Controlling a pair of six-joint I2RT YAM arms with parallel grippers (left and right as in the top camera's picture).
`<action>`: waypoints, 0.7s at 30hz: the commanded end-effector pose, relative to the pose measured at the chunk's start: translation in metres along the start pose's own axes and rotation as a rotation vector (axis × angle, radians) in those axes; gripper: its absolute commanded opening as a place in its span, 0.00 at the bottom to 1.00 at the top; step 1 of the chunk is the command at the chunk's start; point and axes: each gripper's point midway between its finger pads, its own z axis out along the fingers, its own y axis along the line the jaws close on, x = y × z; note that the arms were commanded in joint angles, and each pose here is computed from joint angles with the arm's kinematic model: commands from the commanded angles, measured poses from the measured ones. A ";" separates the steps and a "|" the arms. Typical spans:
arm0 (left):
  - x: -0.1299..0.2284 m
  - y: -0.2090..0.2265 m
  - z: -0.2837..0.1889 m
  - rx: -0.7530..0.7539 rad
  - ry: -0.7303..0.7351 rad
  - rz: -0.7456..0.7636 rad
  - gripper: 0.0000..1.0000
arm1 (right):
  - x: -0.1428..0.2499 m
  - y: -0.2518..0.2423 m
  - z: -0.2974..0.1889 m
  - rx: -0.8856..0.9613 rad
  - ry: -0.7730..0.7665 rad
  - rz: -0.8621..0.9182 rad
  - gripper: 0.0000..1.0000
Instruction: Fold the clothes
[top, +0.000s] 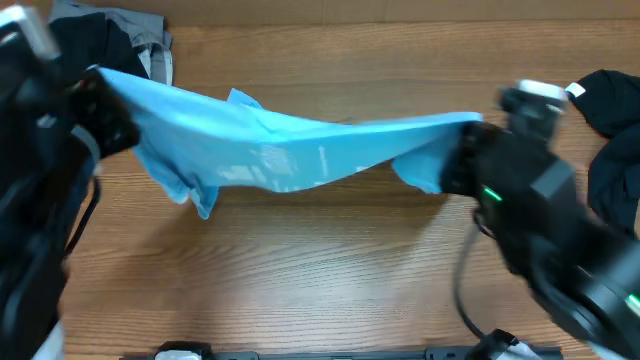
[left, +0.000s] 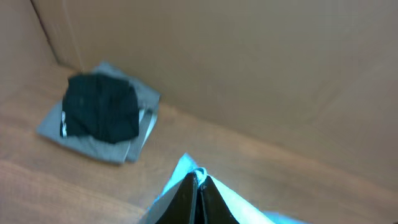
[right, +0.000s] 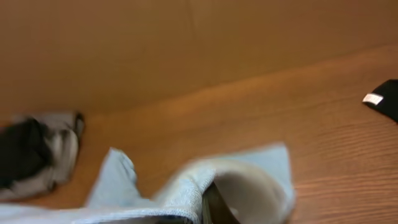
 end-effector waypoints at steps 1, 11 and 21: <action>-0.026 0.006 -0.066 0.037 -0.173 -0.019 0.04 | -0.027 -0.024 -0.042 -0.031 -0.126 0.104 0.04; -0.048 0.011 -0.149 0.120 -0.367 -0.078 0.04 | -0.074 -0.065 -0.125 -0.090 -0.299 0.230 0.04; -0.080 0.006 -0.216 0.230 -0.578 -0.114 0.04 | -0.108 -0.089 -0.174 -0.116 -0.422 0.325 0.04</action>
